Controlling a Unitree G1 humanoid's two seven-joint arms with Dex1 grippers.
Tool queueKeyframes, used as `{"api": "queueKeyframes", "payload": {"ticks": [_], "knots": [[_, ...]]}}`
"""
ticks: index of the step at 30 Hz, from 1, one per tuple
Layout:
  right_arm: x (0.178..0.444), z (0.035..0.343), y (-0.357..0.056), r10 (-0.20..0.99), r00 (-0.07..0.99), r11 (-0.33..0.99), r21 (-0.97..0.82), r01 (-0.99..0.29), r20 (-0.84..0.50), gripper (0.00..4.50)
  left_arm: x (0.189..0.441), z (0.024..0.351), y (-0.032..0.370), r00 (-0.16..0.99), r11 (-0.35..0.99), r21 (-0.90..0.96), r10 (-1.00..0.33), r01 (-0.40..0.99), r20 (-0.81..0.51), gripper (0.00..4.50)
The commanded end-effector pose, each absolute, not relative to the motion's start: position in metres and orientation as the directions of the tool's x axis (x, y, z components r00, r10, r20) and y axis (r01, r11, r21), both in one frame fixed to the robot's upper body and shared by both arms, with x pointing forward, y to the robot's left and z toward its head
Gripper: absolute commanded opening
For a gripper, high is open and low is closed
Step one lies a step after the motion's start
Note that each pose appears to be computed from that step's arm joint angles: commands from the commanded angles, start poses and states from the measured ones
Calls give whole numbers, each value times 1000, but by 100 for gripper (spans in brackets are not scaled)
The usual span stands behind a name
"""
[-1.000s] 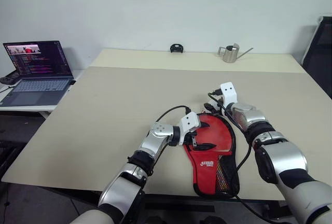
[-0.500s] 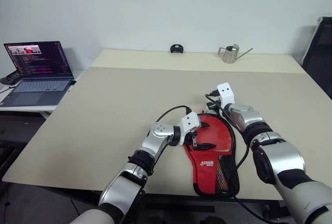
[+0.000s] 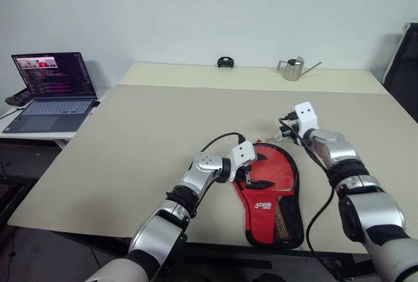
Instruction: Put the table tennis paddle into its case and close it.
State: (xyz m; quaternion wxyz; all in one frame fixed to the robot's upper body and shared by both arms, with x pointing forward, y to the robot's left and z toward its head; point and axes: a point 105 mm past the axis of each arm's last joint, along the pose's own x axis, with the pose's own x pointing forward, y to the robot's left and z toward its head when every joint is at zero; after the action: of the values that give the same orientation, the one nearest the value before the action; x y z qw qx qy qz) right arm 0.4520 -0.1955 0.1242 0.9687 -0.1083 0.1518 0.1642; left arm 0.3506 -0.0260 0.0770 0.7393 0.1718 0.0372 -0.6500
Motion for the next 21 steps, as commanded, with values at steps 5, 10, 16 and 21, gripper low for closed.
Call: {"api": "queueKeyframes", "payload": {"ticks": [5, 10, 16, 21], "knots": [[420, 146, -224, 277, 910, 918, -194, -346, -309, 54, 342, 30, -19, 138, 85, 135, -881, 987, -452, 450], [372, 139, -232, 325, 859, 888, -185, -420, -395, 54, 344, 31, -19, 140, 84, 141, -877, 986, -459, 450], [320, 136, -227, 408, 765, 836, -133, -532, -498, 54, 343, 30, -20, 135, 79, 139, -876, 987, -464, 450], [286, 135, -219, 476, 682, 788, -75, -611, -555, 53, 342, 29, -22, 126, 70, 134, -876, 988, -466, 450]]}}
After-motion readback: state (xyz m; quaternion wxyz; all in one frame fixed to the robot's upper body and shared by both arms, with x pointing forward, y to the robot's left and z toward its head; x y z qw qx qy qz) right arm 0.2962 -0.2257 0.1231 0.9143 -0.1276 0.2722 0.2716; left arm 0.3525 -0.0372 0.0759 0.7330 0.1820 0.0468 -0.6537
